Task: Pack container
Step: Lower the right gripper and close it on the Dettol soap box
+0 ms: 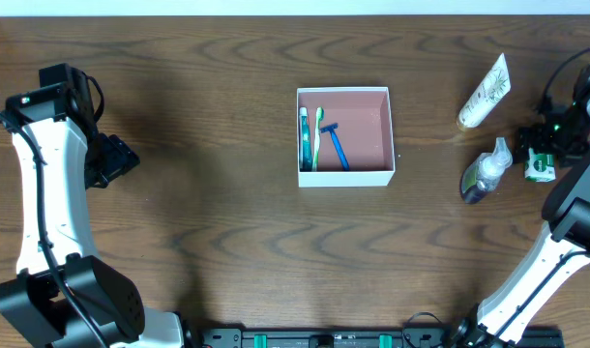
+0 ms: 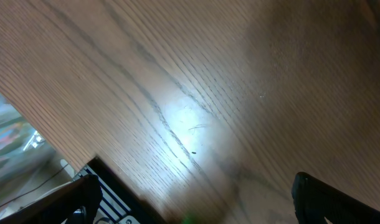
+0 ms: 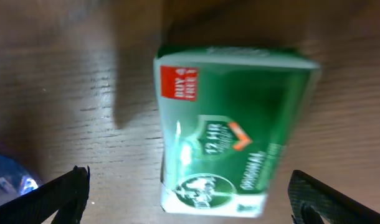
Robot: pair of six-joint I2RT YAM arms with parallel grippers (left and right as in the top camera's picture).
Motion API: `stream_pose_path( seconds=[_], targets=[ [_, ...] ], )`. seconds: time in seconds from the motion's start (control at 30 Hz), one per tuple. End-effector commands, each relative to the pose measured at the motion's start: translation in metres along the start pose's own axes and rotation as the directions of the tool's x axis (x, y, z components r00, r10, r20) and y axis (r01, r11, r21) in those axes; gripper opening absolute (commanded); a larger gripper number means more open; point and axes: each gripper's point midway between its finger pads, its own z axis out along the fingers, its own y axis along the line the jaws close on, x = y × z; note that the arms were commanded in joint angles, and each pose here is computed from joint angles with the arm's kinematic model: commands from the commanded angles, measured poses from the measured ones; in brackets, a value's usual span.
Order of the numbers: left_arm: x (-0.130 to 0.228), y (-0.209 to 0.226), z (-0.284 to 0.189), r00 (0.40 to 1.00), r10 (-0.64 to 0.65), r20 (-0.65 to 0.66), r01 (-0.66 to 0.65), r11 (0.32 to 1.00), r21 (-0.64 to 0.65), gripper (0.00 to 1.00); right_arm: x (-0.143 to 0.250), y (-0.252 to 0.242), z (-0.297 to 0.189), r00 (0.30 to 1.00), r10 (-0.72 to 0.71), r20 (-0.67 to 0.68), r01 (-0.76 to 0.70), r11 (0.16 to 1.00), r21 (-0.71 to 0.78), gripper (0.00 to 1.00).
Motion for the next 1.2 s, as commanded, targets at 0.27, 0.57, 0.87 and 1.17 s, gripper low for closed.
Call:
stream_pose_path(
  seconds=[0.27, 0.57, 0.87, 1.17],
  targets=[
    [-0.001, 0.003, 0.002, 1.000, 0.010, -0.003, -0.010, 1.000, -0.015, 0.98, 0.001, 0.000, 0.019, 1.000, -0.024, 0.006, 0.024, 1.000, -0.018, 0.99],
    [-0.001, 0.003, 0.002, 1.000, 0.010, -0.003, -0.010, 1.000, -0.016, 0.98, -0.007, -0.012, 0.020, 0.999, -0.003, 0.052, 0.003, 1.000, 0.001, 0.99],
    [-0.001, 0.003, 0.002, 1.000, 0.010, -0.003, -0.010, 1.000, -0.015, 0.98, -0.008, -0.013, 0.020, 0.998, -0.003, 0.058, 0.003, 1.000, 0.002, 0.77],
    [-0.001, 0.003, 0.002, 1.000, 0.010, -0.003, -0.010, 1.000, -0.015, 0.98, -0.008, -0.013, 0.021, 0.998, 0.012, 0.057, -0.012, 1.000, 0.002, 0.32]
  ],
)
